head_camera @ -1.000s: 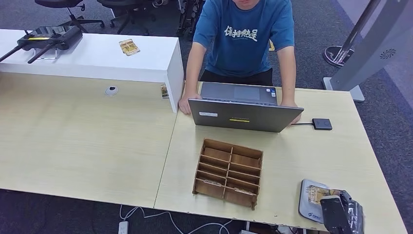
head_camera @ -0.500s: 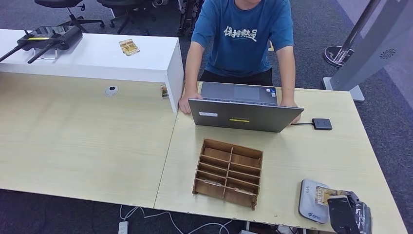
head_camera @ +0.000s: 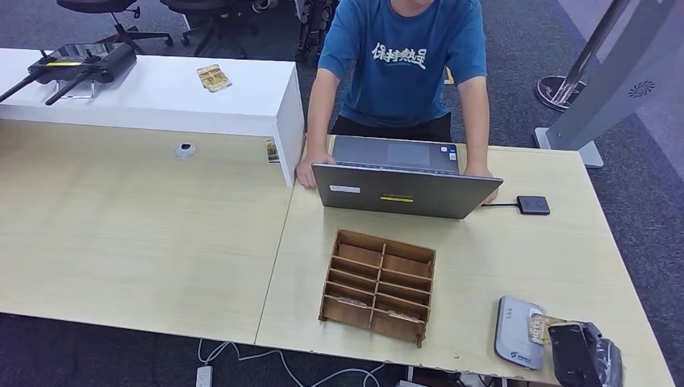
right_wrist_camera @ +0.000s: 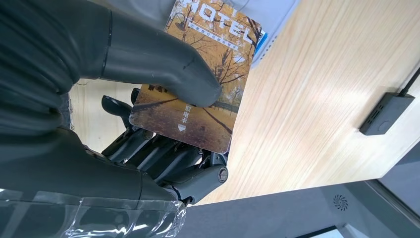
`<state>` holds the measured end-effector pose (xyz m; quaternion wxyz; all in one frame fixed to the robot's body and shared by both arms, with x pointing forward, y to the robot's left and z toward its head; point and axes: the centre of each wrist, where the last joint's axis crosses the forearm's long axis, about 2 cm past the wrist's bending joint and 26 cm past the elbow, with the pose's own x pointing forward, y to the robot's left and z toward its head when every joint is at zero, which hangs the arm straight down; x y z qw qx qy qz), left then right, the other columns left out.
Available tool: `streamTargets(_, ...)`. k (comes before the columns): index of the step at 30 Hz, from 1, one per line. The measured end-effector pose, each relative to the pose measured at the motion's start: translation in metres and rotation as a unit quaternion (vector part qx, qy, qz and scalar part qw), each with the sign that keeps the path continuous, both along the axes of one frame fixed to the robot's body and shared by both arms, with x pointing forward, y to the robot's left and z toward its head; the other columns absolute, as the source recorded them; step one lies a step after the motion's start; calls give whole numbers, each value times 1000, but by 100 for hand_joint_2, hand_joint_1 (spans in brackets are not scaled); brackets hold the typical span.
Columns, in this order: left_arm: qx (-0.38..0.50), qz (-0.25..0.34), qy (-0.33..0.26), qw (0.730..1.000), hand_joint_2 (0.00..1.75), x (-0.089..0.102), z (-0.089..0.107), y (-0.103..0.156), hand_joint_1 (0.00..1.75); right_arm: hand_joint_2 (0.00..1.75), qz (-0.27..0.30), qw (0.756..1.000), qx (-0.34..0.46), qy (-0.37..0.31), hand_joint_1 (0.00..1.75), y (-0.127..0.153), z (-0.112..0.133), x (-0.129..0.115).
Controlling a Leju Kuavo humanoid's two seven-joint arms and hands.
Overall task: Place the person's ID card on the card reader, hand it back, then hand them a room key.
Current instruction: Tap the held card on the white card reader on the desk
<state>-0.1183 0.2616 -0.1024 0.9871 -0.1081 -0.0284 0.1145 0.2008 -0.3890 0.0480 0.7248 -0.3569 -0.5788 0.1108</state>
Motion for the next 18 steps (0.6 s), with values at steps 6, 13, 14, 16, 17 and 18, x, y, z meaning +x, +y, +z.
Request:
streamTargets(6, 0, 1, 0, 1000, 0, 0, 0, 0, 0, 175, 0, 1000, 7, 10, 175, -3, -3, -1)
streamTargets(13, -1, 0, 0, 1000, 0, 0, 0, 2, 0, 175, 3, 999, 15, 30, 174, -3, -6, 3)
streamTargets(14, -2, 0, 0, 1000, 0, 0, 0, 2, 0, 175, 4, 999, 16, 33, 174, -2, -6, 4)
streamTargets(16, -3, 0, 0, 1000, 0, 0, 0, 3, 0, 175, 7, 999, 18, 38, 174, -1, -6, 6)
streamTargets(17, -3, -1, 0, 1000, 0, 0, 0, 3, 0, 175, 9, 999, 19, 40, 174, 0, -7, 7)
streamTargets(18, -3, -1, 0, 1000, 0, 0, 0, 4, 0, 175, 11, 999, 20, 42, 173, 2, -7, 8)
